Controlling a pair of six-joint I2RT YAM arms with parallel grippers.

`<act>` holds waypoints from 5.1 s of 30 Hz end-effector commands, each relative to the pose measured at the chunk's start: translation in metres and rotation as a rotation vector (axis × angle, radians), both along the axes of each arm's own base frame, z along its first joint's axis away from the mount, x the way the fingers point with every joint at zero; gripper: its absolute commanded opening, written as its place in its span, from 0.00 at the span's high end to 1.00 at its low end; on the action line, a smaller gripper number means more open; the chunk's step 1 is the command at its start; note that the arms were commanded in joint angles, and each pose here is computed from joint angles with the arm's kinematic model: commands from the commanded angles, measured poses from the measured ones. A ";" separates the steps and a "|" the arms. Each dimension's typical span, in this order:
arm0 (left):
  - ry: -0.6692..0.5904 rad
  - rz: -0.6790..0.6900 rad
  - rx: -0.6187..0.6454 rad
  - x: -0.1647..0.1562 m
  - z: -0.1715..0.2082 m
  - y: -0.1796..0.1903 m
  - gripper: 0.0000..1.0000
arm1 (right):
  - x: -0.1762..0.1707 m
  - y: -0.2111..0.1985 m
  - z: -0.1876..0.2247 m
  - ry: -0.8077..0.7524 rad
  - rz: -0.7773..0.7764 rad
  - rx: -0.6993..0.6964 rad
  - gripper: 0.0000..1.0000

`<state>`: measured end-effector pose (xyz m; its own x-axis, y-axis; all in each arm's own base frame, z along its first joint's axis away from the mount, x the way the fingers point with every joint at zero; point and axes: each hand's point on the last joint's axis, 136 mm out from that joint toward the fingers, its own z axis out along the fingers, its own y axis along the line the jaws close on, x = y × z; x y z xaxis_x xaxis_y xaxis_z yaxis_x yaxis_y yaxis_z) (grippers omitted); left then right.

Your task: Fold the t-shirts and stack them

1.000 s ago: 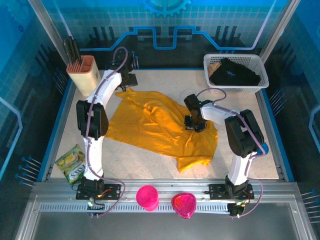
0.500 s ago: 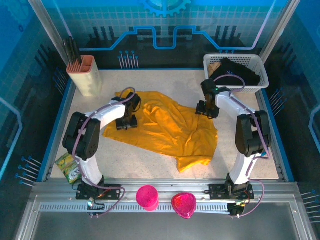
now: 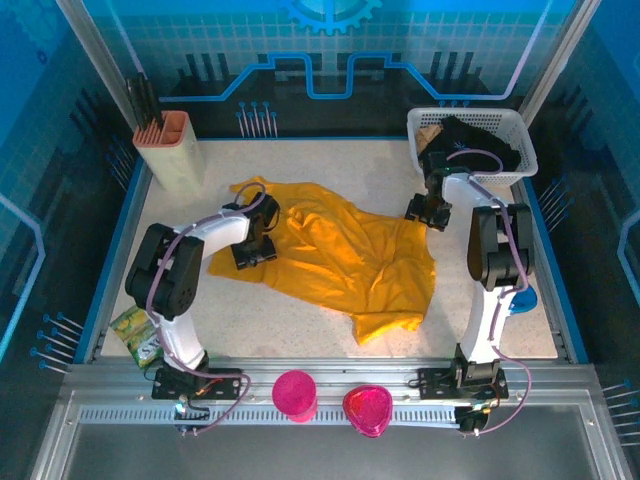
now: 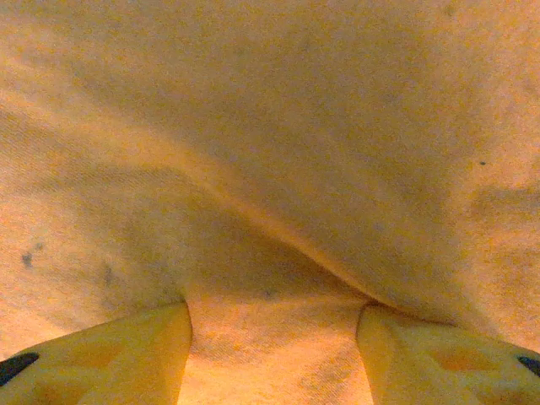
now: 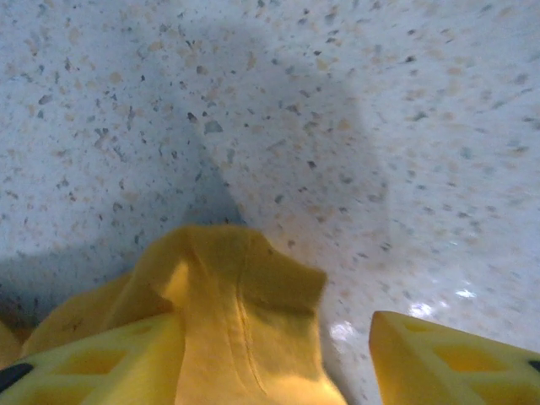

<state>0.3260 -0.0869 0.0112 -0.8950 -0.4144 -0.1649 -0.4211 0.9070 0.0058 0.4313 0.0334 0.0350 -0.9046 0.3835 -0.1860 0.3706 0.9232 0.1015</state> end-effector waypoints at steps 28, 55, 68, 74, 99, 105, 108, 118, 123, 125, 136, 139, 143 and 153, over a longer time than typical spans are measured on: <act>0.064 0.019 -0.016 -0.048 0.000 0.008 0.44 | -0.074 0.175 0.127 -0.313 0.458 0.361 1.00; 0.020 0.009 -0.019 -0.049 0.012 0.010 0.44 | -0.144 0.177 0.084 -0.181 0.381 0.257 0.55; 0.023 0.002 -0.020 -0.049 0.010 0.010 0.44 | -0.117 0.174 0.016 -0.053 0.363 0.112 0.67; 0.030 -0.001 -0.027 -0.047 0.008 0.007 0.44 | -0.126 0.154 0.023 -0.044 0.333 0.041 0.69; 0.023 -0.002 -0.020 -0.052 0.005 0.011 0.45 | -0.170 0.166 0.060 -0.121 0.297 0.222 0.70; 0.032 -0.004 -0.027 -0.053 0.003 0.009 0.45 | -0.139 0.182 0.051 -0.111 0.313 0.223 0.71; 0.032 -0.004 -0.027 -0.054 0.003 0.010 0.45 | -0.124 0.186 0.038 -0.087 0.315 0.220 0.71; 0.041 -0.007 -0.023 -0.052 0.000 0.009 0.45 | -0.109 0.185 0.002 -0.014 0.318 0.171 0.65; 0.047 -0.006 -0.027 -0.052 -0.002 0.008 0.45 | -0.118 0.182 -0.007 0.007 0.311 0.180 0.57; 0.046 -0.007 -0.032 -0.051 -0.003 0.007 0.45 | -0.121 0.181 -0.007 0.010 0.309 0.187 0.57; 0.046 -0.007 -0.031 -0.052 -0.003 0.007 0.45 | -0.126 0.187 0.006 -0.016 0.312 0.234 1.00; 0.046 -0.009 -0.031 -0.052 -0.003 0.007 0.45 | -0.121 0.189 0.019 -0.043 0.322 0.237 1.00; 0.045 -0.010 -0.033 -0.052 -0.003 0.007 0.45 | -0.114 0.200 0.039 -0.085 0.364 0.239 1.00; 0.053 -0.011 -0.038 -0.051 -0.007 0.005 0.45 | -0.135 0.269 0.040 -0.053 0.514 0.275 1.00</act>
